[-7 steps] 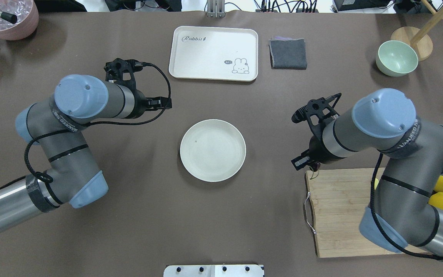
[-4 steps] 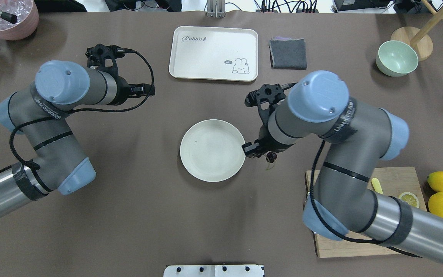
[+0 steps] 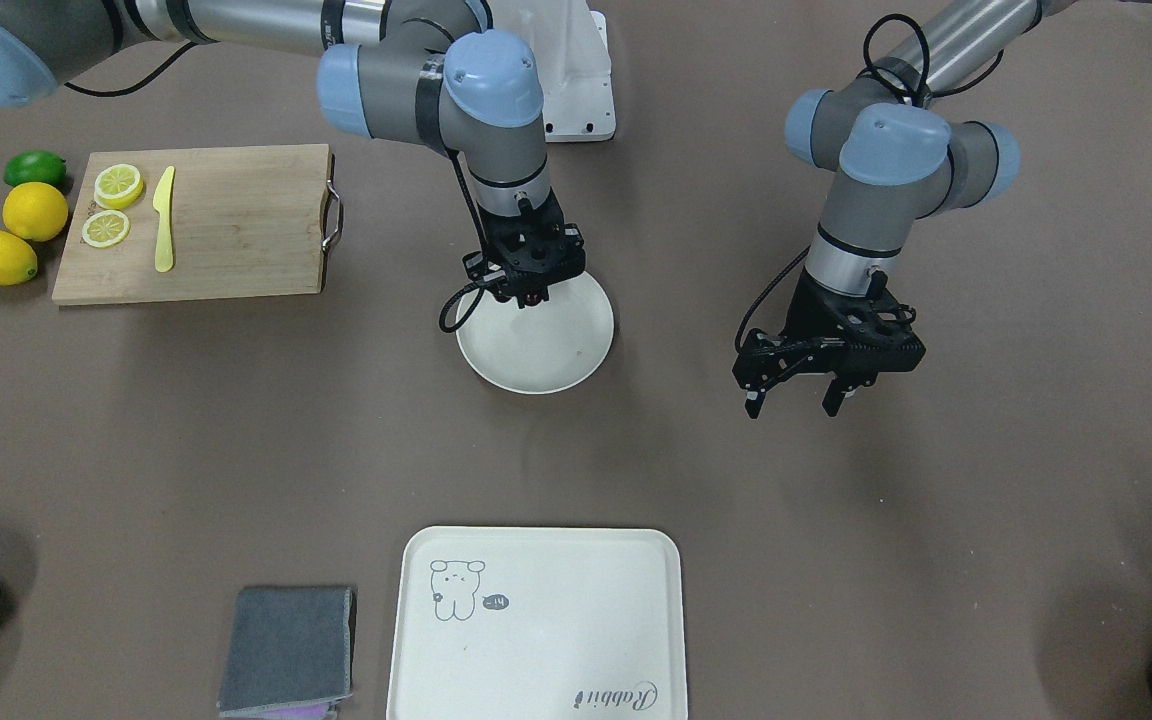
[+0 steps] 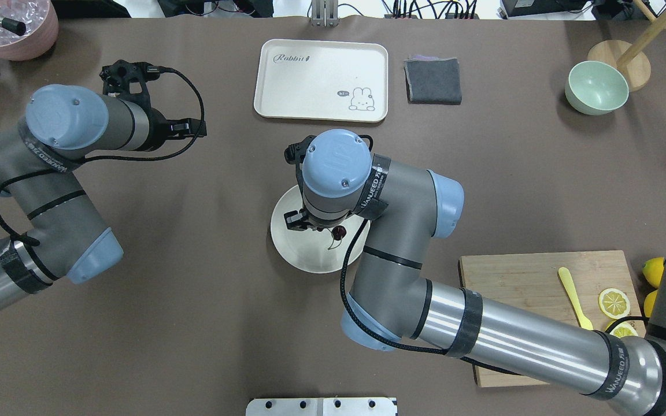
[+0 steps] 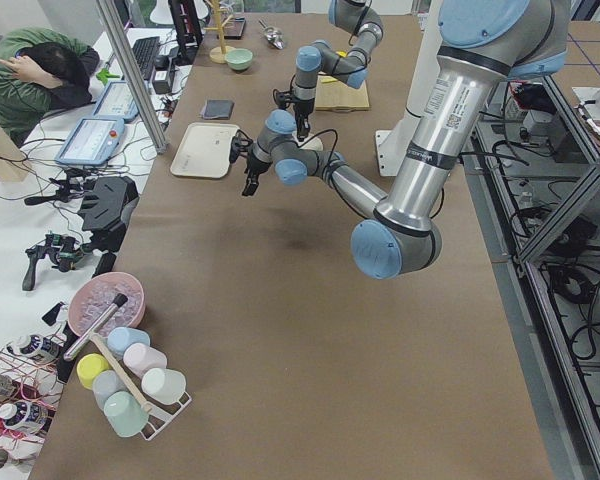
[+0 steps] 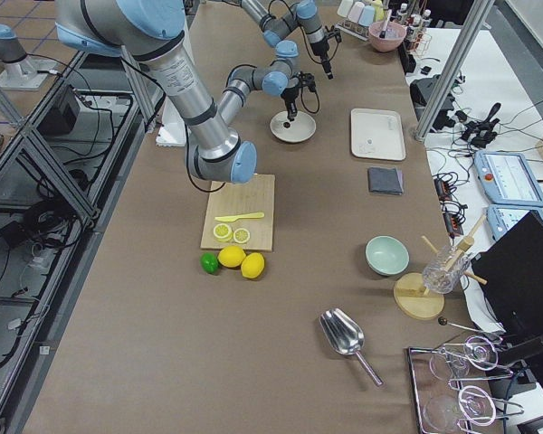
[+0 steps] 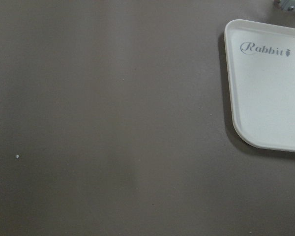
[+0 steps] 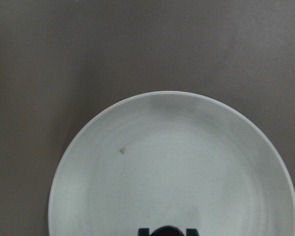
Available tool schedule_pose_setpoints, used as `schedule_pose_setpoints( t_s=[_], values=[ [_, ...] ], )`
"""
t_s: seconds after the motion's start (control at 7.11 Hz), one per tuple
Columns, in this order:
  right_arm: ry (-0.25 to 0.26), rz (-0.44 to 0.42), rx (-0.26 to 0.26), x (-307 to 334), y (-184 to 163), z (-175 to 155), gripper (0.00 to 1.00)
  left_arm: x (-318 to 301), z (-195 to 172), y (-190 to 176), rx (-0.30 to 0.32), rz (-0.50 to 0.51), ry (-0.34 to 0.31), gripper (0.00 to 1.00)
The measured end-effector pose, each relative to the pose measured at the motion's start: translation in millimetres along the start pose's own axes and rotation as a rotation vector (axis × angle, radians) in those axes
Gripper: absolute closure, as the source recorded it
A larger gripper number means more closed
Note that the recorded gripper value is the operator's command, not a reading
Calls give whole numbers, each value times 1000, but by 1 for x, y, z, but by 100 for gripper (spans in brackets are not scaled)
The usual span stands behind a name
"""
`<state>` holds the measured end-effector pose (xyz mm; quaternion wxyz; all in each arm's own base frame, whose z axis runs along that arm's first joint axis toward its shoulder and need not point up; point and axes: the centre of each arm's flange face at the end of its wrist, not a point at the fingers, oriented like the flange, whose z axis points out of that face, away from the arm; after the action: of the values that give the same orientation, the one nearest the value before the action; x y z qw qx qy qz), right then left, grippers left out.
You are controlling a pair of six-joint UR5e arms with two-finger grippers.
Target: Place red cherry on plate
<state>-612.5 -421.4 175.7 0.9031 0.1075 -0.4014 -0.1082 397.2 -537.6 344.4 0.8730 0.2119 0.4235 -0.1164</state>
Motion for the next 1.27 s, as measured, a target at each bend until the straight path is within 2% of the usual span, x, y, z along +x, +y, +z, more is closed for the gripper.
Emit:
schedule_pose_setpoints(
  t_s=[0.14, 0.42, 0.56, 0.7, 0.99, 1.13, 1.27],
  values=[
    [6, 2, -4, 1, 1, 15, 1, -6, -2, -8, 8, 26, -6, 2],
    [8, 40, -7, -4, 0, 21, 0, -18, -11, -27, 26, 44, -11, 2],
    [1, 85, -2, -13, -5, 8, 0, -26, -16, -38, 14, 34, -3, 2],
    [0, 117, 2, -17, -11, -12, 0, -37, -22, -48, -8, 35, 5, 2],
    [8, 190, -27, 11, -34, -70, 0, -87, -28, -57, -46, 132, -24, 2],
    [8, 226, -52, 51, -50, -103, 0, -133, -37, -65, -85, 179, -39, 2],
    [19, 227, -65, 115, -57, -134, 0, -193, -57, -80, -124, 208, -42, 2]
  ],
)
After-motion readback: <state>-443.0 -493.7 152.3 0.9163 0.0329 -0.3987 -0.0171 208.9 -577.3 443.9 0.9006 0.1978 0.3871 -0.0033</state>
